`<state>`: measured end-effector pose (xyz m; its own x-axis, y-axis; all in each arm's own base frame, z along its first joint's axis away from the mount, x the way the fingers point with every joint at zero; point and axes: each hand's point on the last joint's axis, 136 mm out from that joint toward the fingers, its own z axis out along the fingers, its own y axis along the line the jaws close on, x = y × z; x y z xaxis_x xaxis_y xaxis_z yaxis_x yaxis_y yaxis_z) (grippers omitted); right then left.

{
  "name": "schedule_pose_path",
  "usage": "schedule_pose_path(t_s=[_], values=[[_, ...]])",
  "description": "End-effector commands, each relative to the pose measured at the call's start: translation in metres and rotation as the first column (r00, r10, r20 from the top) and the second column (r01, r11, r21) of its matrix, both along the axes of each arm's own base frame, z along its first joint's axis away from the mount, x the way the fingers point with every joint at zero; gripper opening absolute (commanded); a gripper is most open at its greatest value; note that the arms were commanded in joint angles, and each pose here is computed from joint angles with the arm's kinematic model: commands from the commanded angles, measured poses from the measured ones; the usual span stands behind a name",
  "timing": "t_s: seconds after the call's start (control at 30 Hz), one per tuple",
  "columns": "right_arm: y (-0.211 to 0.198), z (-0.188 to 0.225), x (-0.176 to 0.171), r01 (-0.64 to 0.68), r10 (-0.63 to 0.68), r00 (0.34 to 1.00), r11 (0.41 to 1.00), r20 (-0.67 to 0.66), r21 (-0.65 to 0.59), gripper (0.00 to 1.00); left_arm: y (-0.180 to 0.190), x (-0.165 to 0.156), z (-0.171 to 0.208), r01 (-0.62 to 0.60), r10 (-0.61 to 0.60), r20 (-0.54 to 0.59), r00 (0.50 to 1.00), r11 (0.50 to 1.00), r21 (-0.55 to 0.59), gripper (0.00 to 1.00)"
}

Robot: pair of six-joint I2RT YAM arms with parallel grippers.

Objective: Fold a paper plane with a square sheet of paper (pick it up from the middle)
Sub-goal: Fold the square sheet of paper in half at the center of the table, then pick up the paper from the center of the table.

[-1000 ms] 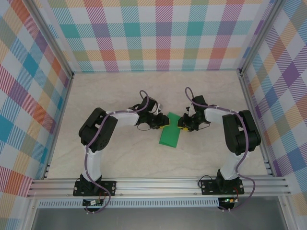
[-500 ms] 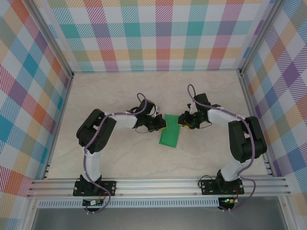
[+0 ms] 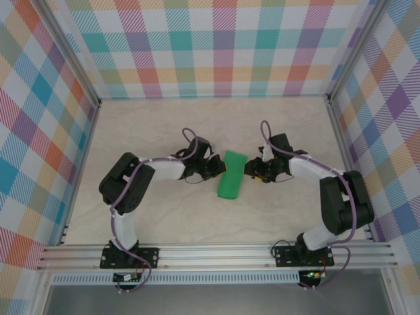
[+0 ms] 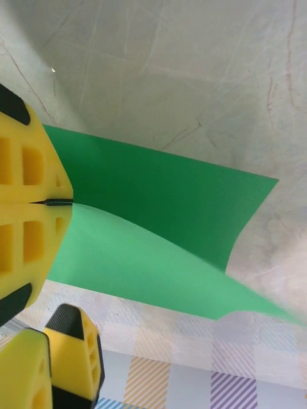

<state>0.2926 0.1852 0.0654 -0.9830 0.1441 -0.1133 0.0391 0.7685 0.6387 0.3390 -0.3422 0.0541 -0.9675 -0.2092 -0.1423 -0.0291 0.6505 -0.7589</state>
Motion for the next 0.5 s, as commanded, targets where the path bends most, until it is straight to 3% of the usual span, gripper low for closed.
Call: schedule_pose_path(t_s=[0.0,0.13,0.47], values=[[0.018,0.014,0.0,-0.05,0.047,0.999,0.992,0.026,0.12,0.49,-0.004,0.008,0.031,-0.014,0.016,0.068,0.998,1.0,-0.027,0.0],[0.026,0.019,0.006,-0.056,0.051,0.998,0.983,0.032,0.174,0.54,-0.003,0.006,0.027,-0.002,0.003,0.06,0.998,1.0,-0.013,0.01],[0.036,-0.001,0.021,-0.039,0.044,0.999,0.976,-0.019,0.214,0.51,-0.004,0.005,0.02,0.005,-0.004,0.044,0.999,1.0,-0.009,0.01]])
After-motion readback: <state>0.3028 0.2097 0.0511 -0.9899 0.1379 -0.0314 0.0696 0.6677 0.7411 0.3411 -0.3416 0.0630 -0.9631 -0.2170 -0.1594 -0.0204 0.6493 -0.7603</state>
